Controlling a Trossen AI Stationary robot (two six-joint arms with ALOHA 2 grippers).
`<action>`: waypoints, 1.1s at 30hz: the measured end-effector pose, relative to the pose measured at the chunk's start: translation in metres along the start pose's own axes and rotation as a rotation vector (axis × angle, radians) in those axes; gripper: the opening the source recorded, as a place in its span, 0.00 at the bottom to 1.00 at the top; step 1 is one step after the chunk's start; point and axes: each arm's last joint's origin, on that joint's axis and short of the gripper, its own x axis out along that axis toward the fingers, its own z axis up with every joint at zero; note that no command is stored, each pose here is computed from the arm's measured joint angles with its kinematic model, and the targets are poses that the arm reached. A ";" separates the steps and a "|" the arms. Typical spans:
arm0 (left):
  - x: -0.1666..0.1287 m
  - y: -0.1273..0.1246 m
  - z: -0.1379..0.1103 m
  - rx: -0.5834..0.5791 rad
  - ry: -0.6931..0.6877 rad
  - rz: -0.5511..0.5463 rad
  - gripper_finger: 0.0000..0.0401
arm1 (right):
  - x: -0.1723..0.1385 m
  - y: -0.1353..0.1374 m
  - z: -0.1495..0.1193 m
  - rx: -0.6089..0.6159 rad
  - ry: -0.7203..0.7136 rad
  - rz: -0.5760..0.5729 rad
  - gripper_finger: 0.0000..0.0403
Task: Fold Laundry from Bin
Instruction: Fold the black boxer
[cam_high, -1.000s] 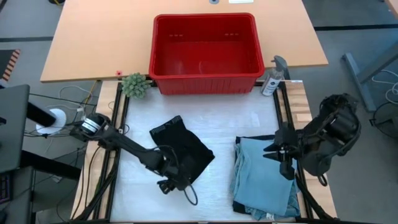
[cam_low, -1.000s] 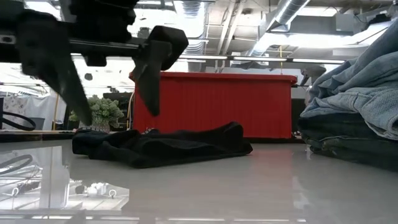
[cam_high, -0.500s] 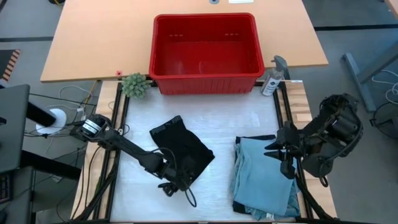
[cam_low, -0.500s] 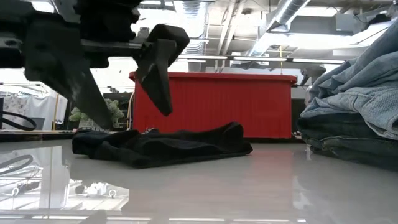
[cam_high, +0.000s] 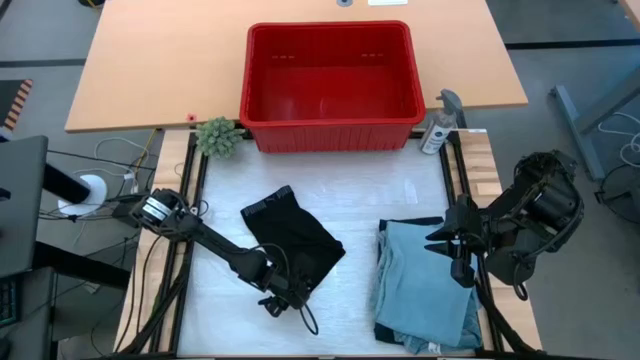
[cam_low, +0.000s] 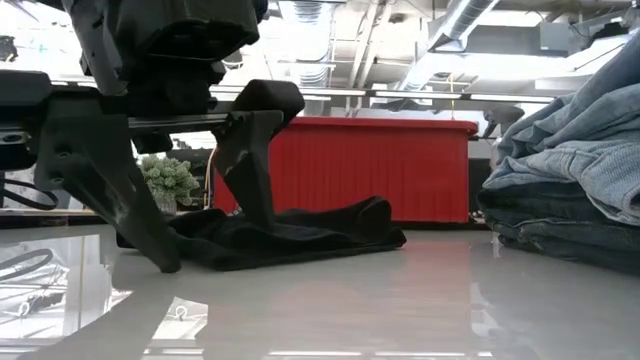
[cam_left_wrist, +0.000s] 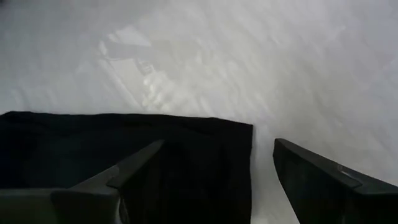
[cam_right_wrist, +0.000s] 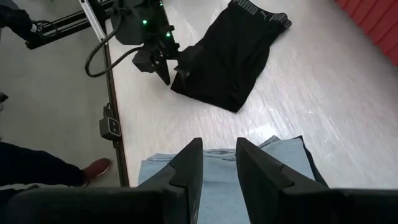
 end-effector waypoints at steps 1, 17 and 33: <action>0.001 0.001 -0.002 -0.006 0.000 -0.006 0.70 | 0.000 0.000 0.000 0.001 0.000 0.001 0.30; 0.006 0.006 -0.012 -0.192 0.026 -0.021 0.13 | 0.000 0.001 0.001 0.012 -0.009 0.010 0.30; 0.004 -0.004 -0.009 -0.272 0.033 0.017 0.00 | 0.081 -0.025 0.025 0.037 -0.225 -0.381 0.17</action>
